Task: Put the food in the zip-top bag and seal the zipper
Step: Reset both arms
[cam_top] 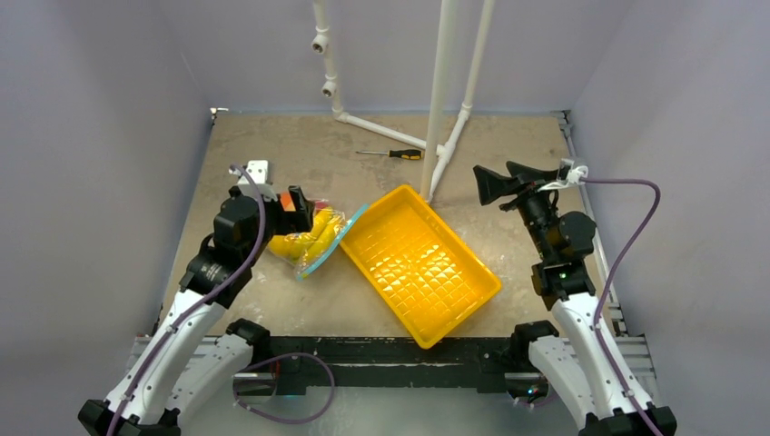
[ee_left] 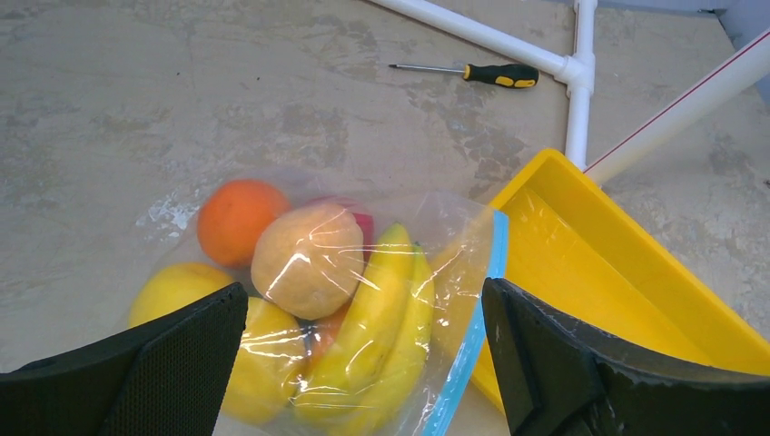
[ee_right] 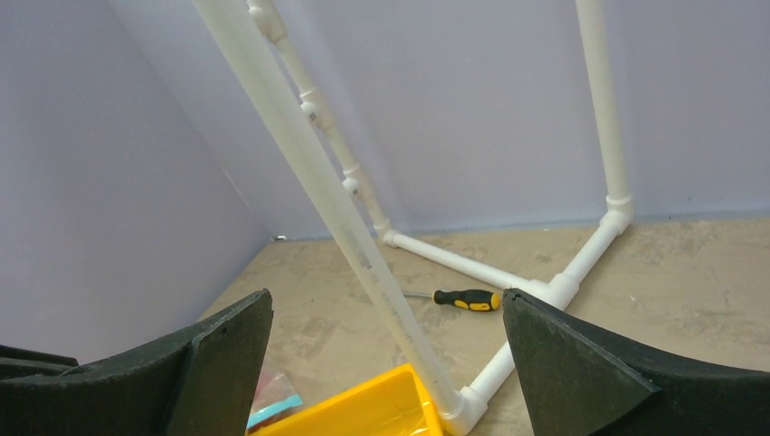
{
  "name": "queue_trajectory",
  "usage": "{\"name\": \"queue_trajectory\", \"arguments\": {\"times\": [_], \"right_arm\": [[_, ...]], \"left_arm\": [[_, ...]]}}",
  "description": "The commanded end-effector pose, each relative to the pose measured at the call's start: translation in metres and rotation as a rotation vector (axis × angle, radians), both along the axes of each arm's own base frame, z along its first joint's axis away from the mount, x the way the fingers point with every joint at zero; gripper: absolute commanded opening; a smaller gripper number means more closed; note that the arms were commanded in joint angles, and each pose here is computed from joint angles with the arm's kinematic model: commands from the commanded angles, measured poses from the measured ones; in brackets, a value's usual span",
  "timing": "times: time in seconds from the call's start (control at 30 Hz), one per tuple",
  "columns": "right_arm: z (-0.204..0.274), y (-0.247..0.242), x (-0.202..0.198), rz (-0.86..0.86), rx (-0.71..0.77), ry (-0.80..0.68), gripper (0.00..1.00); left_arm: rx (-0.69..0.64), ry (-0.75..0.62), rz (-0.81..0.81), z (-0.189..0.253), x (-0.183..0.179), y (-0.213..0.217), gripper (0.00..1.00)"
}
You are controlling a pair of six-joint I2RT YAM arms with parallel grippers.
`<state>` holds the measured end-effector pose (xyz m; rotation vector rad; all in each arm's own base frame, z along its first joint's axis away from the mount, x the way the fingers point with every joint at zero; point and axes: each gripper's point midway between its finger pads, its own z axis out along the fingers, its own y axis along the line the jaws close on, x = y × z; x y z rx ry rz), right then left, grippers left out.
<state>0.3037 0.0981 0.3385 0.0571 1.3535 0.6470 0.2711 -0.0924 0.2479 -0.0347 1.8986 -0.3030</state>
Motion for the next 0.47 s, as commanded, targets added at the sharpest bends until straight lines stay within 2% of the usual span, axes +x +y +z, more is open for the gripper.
{"name": "queue_trajectory", "arguments": {"times": [0.0, 0.43], "right_arm": [[0.026, 0.001, -0.016, 0.019, -0.02, -0.137, 0.99], [0.04, 0.003, -0.031, 0.042, -0.032, -0.21, 0.99]], "left_arm": [[-0.003, -0.067, 0.028, 0.014, 0.003, 0.007, 0.99], [-0.002, -0.097, 0.039, 0.023, 0.0, 0.011, 0.99]]}}
